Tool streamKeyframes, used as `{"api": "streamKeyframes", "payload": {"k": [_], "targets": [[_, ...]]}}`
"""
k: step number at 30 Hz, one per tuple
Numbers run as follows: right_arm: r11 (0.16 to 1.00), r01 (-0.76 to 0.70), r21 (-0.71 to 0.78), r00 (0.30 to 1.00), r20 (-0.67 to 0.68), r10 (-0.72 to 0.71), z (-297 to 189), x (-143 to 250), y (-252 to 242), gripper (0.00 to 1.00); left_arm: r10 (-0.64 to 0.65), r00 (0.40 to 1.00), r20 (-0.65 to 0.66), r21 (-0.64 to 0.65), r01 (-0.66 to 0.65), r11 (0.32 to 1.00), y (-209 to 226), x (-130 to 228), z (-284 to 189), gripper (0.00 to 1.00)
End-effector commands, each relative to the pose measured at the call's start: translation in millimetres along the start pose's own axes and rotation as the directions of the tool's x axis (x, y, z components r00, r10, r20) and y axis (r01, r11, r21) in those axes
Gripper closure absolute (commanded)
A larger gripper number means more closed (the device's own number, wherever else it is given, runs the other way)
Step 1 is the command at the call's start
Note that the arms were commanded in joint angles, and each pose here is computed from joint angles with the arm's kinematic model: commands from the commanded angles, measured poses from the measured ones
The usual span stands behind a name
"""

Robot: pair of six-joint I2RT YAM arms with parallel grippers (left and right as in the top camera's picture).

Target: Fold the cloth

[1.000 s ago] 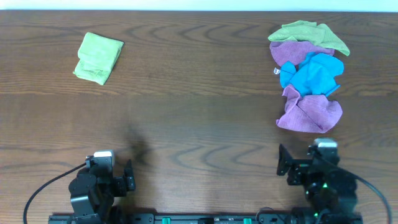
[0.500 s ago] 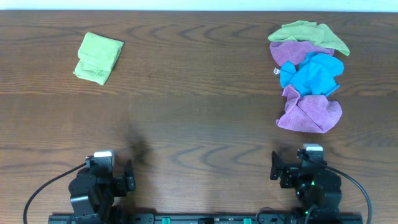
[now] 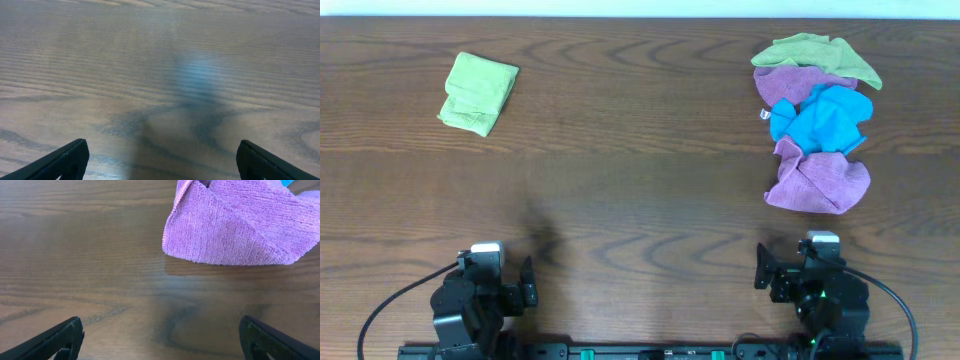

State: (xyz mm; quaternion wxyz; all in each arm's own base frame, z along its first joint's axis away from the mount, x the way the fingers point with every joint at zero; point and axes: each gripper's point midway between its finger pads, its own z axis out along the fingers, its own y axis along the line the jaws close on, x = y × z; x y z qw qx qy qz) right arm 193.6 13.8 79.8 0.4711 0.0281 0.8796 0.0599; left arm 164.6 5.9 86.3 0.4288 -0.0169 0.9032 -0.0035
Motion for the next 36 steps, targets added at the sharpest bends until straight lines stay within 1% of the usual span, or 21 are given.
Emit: {"api": "streamKeyframes", "payload": {"k": [1,36], "targets": [[1.000,0.005,0.003,1.000,0.004,-0.005,1.3,1.4,-1.2,0.01,-0.009,0.998,-0.061,-0.003,0.009,1.000,0.3,16.7,1.7,0.05],[1.000,0.005,0.003,1.000,0.003,-0.005,1.3,1.5,-1.2,0.01,-0.025,0.998,-0.066,-0.015,0.024,1.000,2.3,17.6,1.8,0.05]]}}
